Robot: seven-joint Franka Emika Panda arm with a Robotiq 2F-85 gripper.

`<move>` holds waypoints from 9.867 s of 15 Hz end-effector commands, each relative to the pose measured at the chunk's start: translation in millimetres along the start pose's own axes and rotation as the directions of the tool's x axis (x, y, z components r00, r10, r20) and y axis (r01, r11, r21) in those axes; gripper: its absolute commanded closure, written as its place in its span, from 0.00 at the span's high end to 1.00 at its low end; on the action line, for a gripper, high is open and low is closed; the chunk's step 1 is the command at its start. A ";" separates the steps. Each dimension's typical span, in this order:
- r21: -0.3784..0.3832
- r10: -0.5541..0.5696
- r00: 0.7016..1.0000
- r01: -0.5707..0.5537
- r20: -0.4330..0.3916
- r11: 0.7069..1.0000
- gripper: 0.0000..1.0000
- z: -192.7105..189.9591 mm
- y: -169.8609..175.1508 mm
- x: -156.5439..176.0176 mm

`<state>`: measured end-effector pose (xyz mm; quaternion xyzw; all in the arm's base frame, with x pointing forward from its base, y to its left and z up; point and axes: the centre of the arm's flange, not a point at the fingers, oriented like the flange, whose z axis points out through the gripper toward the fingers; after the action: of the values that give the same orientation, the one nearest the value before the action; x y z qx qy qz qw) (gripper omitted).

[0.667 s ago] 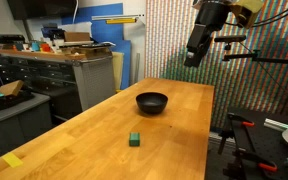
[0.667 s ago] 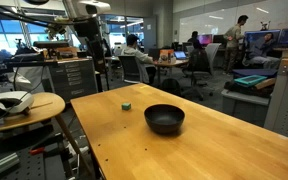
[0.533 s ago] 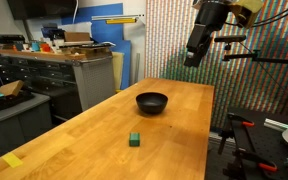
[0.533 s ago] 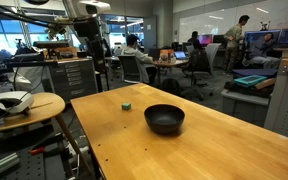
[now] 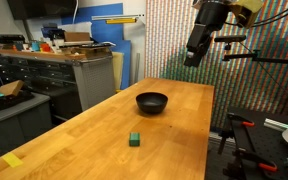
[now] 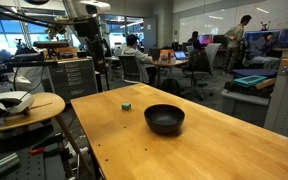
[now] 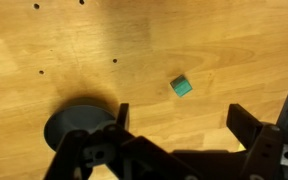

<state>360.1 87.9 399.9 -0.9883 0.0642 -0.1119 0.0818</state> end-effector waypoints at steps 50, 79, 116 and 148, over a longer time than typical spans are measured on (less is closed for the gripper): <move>-0.268 0.717 0.694 -0.680 0.065 0.682 1.00 278.1 -103.2 129.9; -0.240 0.673 0.735 -0.641 0.081 0.729 0.18 256.3 -96.0 130.5; -0.210 0.780 0.617 -0.780 -0.102 0.590 0.18 235.0 120.2 185.1; -0.238 0.443 0.896 -0.439 -0.040 0.866 1.00 111.6 28.3 148.4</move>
<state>548.9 44.1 291.7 -0.9400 0.3346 -0.0659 -0.0098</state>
